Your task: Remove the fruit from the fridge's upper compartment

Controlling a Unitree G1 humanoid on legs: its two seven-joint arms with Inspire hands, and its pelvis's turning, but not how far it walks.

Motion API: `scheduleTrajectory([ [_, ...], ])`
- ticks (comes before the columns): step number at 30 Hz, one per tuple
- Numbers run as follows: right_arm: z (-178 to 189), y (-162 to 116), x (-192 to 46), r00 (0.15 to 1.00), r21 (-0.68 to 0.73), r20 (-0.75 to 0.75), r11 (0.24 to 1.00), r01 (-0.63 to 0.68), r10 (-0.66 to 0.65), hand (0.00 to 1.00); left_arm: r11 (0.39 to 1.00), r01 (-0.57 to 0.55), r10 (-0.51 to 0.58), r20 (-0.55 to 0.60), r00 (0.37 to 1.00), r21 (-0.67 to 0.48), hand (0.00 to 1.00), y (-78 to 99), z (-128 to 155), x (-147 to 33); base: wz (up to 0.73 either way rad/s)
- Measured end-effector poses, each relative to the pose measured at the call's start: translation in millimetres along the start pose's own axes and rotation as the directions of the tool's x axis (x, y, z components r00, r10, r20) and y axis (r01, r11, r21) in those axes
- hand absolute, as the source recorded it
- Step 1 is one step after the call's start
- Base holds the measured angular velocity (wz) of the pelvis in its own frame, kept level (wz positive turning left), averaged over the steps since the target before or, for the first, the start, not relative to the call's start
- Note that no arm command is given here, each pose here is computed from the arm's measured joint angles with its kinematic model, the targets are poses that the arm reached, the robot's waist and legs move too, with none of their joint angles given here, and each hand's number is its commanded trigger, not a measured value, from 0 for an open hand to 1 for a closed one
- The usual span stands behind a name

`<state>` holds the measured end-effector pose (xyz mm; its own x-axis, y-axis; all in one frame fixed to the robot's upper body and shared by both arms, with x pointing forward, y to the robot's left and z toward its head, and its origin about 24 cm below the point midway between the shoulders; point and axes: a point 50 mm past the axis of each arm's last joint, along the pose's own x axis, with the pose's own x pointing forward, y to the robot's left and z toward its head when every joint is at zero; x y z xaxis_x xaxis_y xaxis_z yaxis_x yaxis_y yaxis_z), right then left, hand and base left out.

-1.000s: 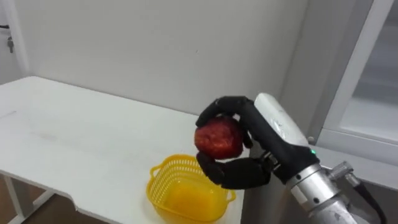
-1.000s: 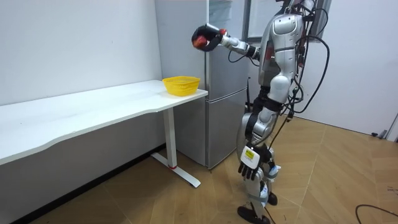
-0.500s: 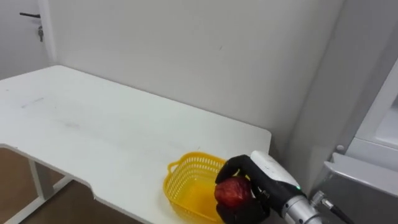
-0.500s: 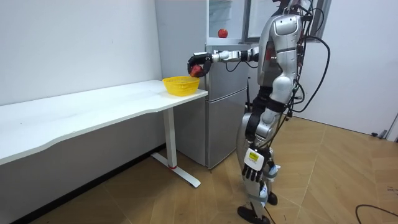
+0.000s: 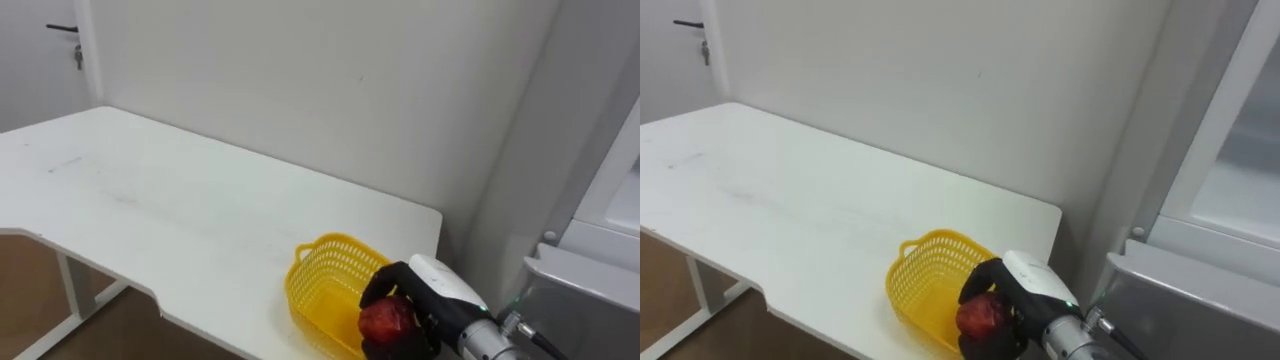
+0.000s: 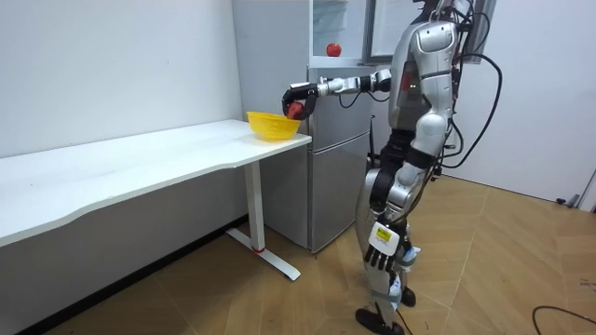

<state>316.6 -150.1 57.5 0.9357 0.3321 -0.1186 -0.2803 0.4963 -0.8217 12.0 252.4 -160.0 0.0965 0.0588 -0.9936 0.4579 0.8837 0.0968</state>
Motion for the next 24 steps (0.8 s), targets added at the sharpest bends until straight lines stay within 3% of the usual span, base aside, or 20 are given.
scheduleTrajectory([
  [7, -7.4, 1.8, -0.5, 0.999, 0.010, -0.033, 1.000, 0.019, -0.019, 1.00, 1.000, 0.005, -0.006, -0.045, 0.999, -0.011, 0.00, -4.0, -9.9, -0.6, 0.02],
  [8, -7.4, 1.7, -0.5, 0.999, 0.014, -0.033, 1.000, 0.021, -0.021, 0.00, 1.000, 0.007, -0.008, -0.049, 0.999, -0.012, 0.00, -4.9, -11.1, -0.7, 0.00],
  [24, 1.0, -13.9, 1.6, 0.995, 0.095, -0.005, 0.990, 0.105, -0.104, 0.00, 0.999, 0.024, -0.027, -0.074, 0.997, -0.040, 0.00, -9.5, -21.4, -3.4, 0.01],
])
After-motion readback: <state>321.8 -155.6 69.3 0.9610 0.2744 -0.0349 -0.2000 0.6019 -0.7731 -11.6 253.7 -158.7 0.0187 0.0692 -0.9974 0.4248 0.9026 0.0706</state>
